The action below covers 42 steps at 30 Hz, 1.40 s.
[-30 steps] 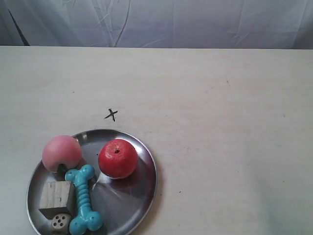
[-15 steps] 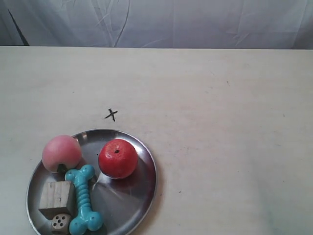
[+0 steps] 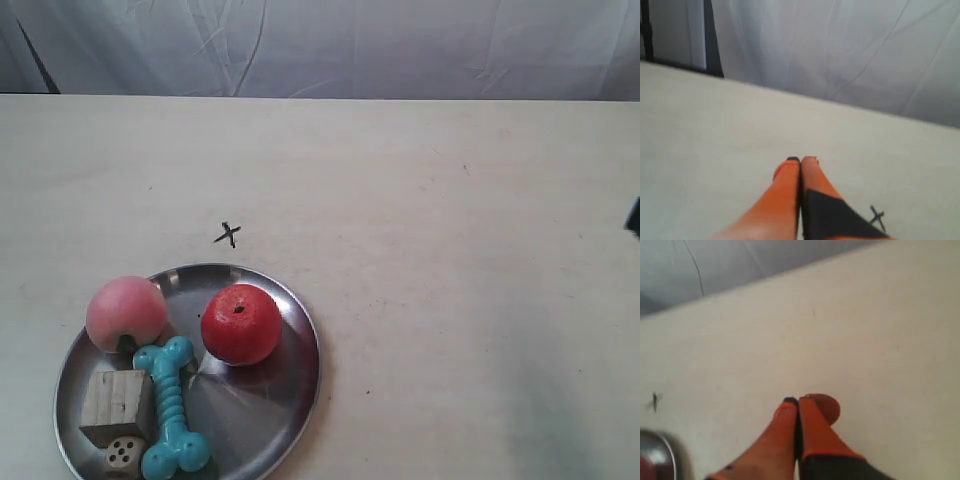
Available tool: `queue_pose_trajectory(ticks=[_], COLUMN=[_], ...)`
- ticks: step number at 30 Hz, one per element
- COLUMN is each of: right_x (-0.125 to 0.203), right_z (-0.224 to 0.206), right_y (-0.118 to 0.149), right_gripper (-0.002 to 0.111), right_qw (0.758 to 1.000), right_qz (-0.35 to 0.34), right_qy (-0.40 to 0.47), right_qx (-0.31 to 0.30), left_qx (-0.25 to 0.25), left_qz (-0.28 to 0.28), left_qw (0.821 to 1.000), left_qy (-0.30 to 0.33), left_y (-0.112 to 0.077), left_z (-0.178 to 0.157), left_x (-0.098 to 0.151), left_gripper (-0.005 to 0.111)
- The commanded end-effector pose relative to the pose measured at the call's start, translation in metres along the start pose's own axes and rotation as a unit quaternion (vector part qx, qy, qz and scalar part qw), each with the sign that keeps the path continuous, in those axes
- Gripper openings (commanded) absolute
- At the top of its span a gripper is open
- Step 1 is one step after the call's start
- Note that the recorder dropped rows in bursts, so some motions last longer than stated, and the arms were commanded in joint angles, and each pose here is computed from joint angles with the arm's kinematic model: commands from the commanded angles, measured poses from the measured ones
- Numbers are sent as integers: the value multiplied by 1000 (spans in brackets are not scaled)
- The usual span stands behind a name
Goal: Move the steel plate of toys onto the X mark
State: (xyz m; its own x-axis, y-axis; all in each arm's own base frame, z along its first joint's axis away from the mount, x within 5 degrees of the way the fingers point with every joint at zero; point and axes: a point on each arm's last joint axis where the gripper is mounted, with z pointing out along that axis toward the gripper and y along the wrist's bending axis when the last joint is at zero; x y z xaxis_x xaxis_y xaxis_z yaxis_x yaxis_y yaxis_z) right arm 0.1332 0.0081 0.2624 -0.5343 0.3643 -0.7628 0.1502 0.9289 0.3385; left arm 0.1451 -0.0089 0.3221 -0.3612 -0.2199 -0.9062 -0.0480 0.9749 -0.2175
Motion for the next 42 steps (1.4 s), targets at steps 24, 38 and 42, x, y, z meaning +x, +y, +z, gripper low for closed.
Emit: queue_pose_trajectory(ticks=[24,38,42], right_x=[64,90,91], right_z=[134,149,154], right_y=[52,64,60], right_gripper=[-1,28,36], right_qw=[916,885,896], right_qz=[-31,-61,-62], right_qy=[356,389,380], right_qx=[-181,-248,-223], left_qx=[-61,9,0], left_qz=[-199,-180,-189], left_qw=[894,869,857], left_qy=[397,461,480], left_y=[46,46,49], left_z=[89,112,117], left_x=[116,154,164], left_gripper=[0,49,49])
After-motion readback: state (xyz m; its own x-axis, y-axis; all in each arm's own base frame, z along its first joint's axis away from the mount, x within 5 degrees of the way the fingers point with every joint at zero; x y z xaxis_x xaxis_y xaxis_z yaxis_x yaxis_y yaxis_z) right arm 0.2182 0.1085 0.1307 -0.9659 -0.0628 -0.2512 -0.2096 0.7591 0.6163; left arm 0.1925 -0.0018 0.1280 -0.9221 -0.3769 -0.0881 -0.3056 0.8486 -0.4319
